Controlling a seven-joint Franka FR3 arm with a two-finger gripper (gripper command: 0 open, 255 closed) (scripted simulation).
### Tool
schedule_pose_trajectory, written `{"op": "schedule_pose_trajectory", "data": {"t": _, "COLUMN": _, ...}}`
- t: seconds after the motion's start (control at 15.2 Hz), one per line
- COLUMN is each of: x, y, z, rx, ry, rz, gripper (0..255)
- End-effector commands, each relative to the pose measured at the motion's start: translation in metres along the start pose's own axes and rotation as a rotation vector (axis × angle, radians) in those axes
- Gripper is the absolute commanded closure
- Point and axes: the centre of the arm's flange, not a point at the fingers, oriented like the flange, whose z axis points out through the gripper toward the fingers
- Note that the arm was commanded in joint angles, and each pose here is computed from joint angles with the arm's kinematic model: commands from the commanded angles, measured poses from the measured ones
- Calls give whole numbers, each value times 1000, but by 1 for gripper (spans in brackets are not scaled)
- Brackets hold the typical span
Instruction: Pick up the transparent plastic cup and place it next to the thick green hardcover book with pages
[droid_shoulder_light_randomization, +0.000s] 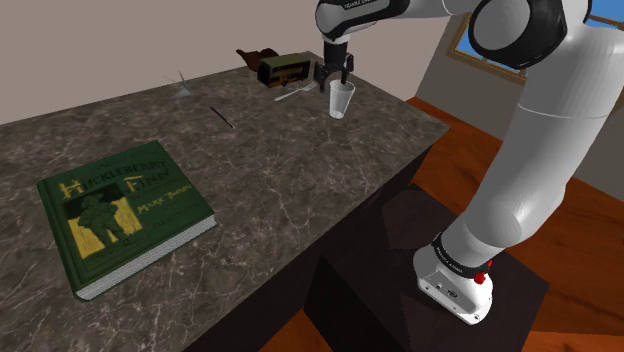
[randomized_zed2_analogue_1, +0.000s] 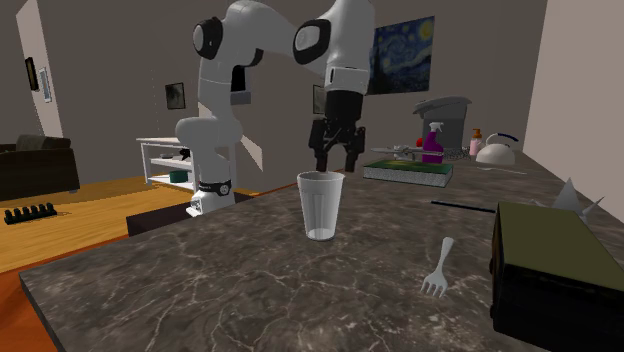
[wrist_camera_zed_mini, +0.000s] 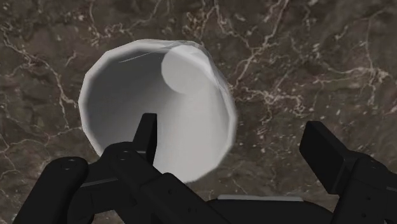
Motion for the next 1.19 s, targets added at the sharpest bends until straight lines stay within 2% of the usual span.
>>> {"op": "schedule_pose_trajectory", "data": {"t": 0.0, "x": 3, "y": 0, "z": 10, "rx": -2, "ry": 0, "rz": 0, "gripper": 0}}
{"op": "schedule_pose_trajectory", "data": {"t": 0.33, "x": 3, "y": 0, "z": 35, "rx": -2, "ry": 0, "rz": 0, "gripper": 0}}
{"op": "schedule_pose_trajectory", "data": {"t": 0.79, "x": 3, "y": 0, "z": 35, "rx": -2, "ry": 0, "rz": 0, "gripper": 0}}
{"op": "schedule_pose_trajectory", "data": {"t": 0.86, "x": 3, "y": 0, "z": 35, "rx": -2, "ry": 0, "rz": 0, "gripper": 255}}
{"op": "schedule_pose_trajectory", "data": {"t": 1.12, "x": 3, "y": 0, "z": 35, "rx": -2, "ry": 0, "rz": 0, "gripper": 255}}
